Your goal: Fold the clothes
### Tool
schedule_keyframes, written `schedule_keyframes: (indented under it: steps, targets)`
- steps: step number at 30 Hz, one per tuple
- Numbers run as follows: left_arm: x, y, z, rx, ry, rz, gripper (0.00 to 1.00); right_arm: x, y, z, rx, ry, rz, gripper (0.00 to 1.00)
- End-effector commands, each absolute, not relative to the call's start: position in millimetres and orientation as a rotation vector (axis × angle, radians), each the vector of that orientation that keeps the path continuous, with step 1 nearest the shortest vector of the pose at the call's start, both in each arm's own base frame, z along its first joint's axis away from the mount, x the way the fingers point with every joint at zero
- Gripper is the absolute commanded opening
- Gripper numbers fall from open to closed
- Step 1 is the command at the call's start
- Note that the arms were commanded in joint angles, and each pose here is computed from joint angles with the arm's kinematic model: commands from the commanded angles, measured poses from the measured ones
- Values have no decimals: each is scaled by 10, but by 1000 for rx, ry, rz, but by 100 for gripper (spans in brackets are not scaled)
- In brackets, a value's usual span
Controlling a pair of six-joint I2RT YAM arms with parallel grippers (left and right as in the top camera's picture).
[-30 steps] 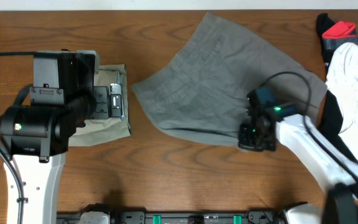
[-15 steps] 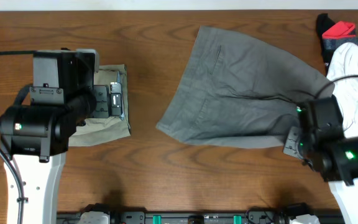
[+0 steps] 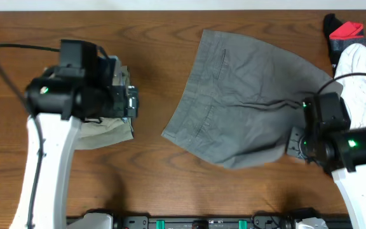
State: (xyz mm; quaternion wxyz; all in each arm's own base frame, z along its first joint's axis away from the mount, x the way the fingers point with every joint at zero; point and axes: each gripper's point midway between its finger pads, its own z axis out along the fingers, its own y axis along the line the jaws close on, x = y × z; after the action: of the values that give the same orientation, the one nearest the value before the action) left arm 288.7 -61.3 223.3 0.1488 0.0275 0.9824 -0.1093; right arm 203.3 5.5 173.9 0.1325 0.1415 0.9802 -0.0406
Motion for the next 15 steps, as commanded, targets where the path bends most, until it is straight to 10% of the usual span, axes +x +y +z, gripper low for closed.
schedule_keyframes:
  steps: [1,15]
  targets:
    - [2841,-799,1905,69,2932,-465,98,2099,49,1692,413,2878,-133,66]
    - [2833,-1399,693,464,3088,-309,98,2388,117,1540,477,2890,45,83]
